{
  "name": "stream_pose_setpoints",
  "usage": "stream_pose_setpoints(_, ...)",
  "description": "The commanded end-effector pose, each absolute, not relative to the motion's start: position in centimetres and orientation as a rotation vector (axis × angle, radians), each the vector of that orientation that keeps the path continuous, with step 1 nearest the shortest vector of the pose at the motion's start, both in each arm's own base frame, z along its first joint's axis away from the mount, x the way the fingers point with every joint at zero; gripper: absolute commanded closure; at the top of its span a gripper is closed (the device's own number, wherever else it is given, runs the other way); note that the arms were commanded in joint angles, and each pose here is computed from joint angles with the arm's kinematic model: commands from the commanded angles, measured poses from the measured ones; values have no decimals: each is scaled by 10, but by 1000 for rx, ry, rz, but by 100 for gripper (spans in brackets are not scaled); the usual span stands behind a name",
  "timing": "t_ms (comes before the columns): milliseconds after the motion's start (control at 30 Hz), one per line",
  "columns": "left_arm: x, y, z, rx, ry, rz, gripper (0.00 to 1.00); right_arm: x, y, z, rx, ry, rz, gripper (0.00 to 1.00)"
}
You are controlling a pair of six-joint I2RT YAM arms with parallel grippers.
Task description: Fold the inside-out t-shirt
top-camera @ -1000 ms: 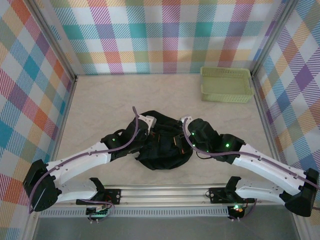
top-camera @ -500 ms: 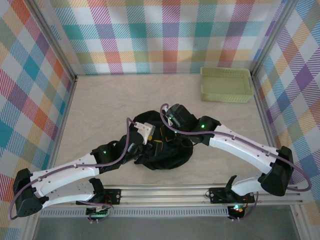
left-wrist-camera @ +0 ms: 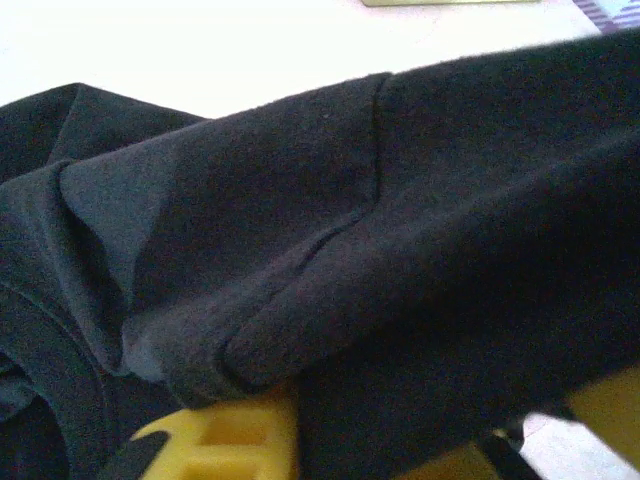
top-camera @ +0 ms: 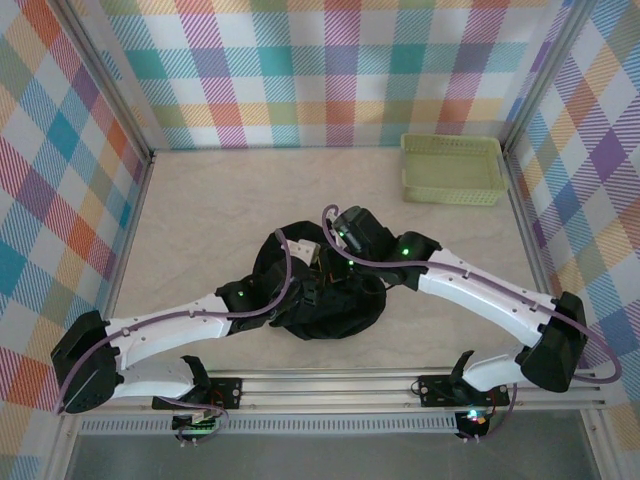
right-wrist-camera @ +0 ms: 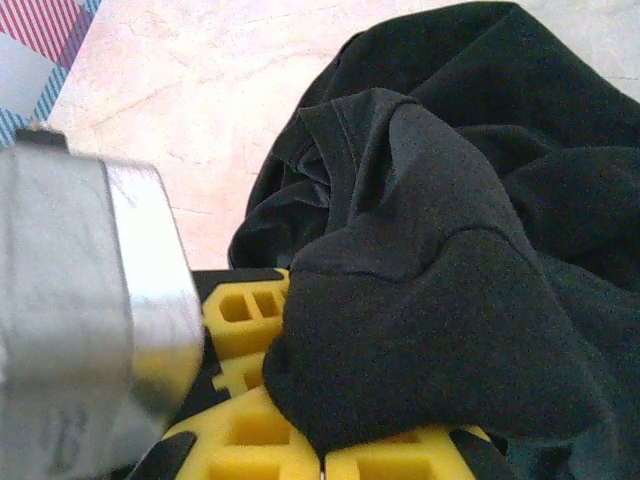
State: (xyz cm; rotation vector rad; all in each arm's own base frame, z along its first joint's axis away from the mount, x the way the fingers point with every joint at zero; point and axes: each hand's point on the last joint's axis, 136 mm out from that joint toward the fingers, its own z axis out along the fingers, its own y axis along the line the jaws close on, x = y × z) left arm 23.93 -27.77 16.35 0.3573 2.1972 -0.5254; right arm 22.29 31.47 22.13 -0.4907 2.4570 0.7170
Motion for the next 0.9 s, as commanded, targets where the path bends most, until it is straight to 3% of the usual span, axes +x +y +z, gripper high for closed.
stream_pose_setpoints(0, 242, -284, 174, 338, 2170, -590, 95, 229, 302, 231, -436, 2394, 753, 86)
stream_pose_setpoints(133, 240, -280, 171, 334, 2180, -605, 100, 227, 291, 229, -466, 2330, 777, 66)
stream_pose_setpoints(467, 240, -273, 172, 307, 2184, -650, 100, 203, 294, 185, -622, 2176, 918, 61)
stream_pose_setpoints(867, 237, -271, 175, 306, 2183, -665, 100, 243, 296, 162, -563, 2158, 731, 52)
